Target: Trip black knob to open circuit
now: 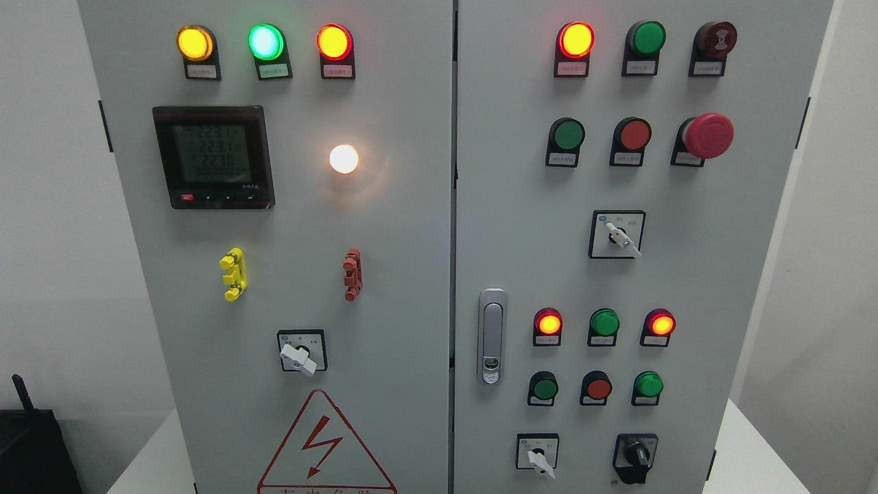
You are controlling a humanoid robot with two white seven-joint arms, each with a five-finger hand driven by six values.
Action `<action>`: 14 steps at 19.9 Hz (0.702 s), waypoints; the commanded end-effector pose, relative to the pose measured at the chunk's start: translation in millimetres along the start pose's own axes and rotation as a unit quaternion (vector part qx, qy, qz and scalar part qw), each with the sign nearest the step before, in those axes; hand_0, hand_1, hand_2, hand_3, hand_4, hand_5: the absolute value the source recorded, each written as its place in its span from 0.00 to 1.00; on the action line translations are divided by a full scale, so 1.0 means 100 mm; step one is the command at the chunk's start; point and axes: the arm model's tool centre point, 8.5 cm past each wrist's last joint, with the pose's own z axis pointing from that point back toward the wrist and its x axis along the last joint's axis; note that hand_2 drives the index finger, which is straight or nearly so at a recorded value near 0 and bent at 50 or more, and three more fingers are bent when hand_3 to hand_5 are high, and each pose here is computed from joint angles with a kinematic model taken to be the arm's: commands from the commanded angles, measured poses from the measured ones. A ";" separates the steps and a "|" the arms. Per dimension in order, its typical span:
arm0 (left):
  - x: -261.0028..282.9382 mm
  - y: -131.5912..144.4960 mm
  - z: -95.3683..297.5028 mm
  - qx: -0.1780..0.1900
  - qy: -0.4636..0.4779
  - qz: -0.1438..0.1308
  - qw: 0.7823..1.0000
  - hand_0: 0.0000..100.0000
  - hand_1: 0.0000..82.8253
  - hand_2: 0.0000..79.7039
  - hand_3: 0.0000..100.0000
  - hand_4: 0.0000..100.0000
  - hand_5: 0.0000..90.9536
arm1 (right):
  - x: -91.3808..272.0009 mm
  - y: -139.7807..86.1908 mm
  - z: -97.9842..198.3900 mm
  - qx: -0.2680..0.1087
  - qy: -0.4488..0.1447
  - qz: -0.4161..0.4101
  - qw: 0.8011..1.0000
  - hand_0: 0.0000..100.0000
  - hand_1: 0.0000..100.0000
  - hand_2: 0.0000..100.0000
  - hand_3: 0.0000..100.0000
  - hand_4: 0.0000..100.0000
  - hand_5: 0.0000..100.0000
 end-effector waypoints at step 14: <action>0.09 0.01 -0.01 0.001 -0.012 -0.002 1.000 0.12 0.47 0.00 0.00 0.00 0.00 | 0.40 0.02 -0.02 -0.039 -0.087 0.013 0.995 0.00 0.09 0.00 0.03 0.00 0.00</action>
